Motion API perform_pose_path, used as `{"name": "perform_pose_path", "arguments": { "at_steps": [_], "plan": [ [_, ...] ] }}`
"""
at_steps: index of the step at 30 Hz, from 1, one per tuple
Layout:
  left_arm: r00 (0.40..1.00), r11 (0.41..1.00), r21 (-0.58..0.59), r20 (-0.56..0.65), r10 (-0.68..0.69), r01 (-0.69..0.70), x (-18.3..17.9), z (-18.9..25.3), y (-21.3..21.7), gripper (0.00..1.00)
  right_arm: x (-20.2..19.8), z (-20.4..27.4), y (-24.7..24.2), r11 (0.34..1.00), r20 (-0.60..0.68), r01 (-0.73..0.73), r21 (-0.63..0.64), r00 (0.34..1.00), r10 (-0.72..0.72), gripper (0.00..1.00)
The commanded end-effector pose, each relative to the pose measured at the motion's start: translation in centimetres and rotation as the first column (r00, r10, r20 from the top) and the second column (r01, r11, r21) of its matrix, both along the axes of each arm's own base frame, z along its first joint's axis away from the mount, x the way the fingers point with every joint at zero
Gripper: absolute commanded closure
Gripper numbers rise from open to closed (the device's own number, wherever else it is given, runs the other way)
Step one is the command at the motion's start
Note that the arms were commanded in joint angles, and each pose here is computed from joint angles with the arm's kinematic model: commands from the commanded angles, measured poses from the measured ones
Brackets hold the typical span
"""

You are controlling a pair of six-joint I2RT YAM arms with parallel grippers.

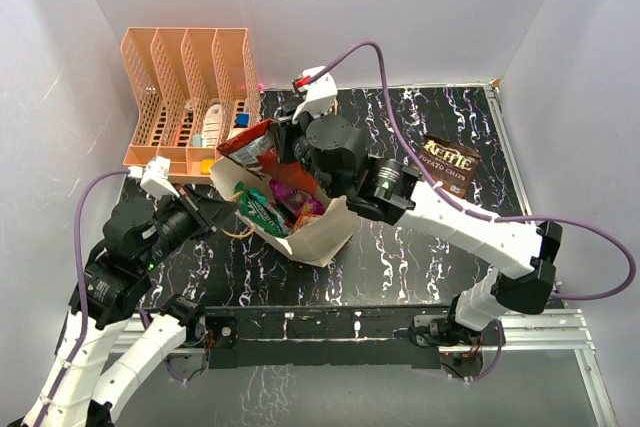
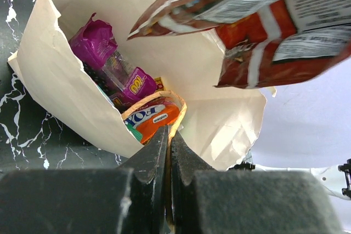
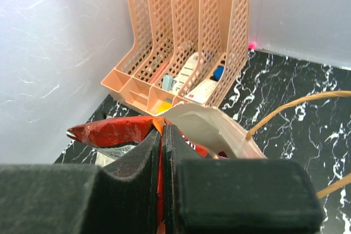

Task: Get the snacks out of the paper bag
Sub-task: Take out the snack from the paper bag, then place the snack at the center of the board.

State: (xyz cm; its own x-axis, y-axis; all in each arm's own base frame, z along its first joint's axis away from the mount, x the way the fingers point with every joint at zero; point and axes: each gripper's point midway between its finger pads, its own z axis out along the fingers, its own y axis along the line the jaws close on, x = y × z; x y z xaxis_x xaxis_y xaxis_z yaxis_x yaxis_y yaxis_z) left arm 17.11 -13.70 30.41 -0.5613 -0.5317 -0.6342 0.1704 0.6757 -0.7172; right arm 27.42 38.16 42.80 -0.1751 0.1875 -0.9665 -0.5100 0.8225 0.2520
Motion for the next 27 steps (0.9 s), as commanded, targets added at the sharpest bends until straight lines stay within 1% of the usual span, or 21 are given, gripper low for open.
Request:
{"name": "perform_pose_path", "arguments": {
  "at_steps": [1,3,7,9,13,15,18,21,23,27],
  "plan": [
    [1.000,1.000,-0.004,0.014,-0.010,0.010,0.0,1.0,-0.2,1.00,-2.1,12.9,-4.0,0.967,0.222,-0.046,0.252,0.975,-0.011,0.93],
    [1.000,1.000,-0.002,0.011,-0.008,0.008,0.1,1.0,-0.2,1.00,-2.7,15.5,-5.6,0.959,0.271,-0.049,0.279,0.962,-0.030,0.93],
    [1.000,1.000,0.001,0.005,-0.002,0.002,0.1,0.8,-0.1,1.00,-4.2,19.7,-11.0,0.935,0.326,-0.007,0.354,0.938,-0.116,0.93],
    [1.000,1.000,0.003,0.001,0.002,-0.002,0.1,0.7,0.0,1.00,-4.7,20.1,-13.7,0.926,0.335,0.038,0.374,0.926,-0.173,0.93],
    [1.000,1.000,0.007,0.003,0.009,-0.009,0.3,0.7,0.1,1.00,-4.8,19.0,-20.0,0.894,0.301,0.213,0.395,0.889,-0.345,0.93],
    [1.000,1.000,0.011,-0.001,0.010,-0.010,0.4,0.8,0.0,1.00,-4.8,17.5,-22.8,0.869,0.260,0.309,0.387,0.867,-0.424,0.93],
    [1.000,1.000,0.015,-0.002,0.008,-0.008,0.5,0.9,0.0,1.00,-4.6,13.3,-25.6,0.838,0.203,0.447,0.312,0.830,-0.519,0.93],
    [1.000,1.000,0.017,-0.003,0.016,-0.016,0.5,0.9,0.1,1.00,-4.4,7.7,-27.6,0.796,0.150,0.573,0.195,0.784,-0.602,0.93],
    [1.000,1.000,0.018,-0.009,0.020,-0.020,0.5,0.7,0.2,1.00,-4.4,3.9,-29.0,0.748,0.126,0.655,0.110,0.737,-0.664,0.93],
    [1.000,1.000,0.018,-0.024,0.016,-0.016,0.8,0.4,-0.1,1.00,-4.5,-2.4,-30.2,0.674,0.132,0.738,-0.047,0.673,-0.728,0.93]
  ]
}}
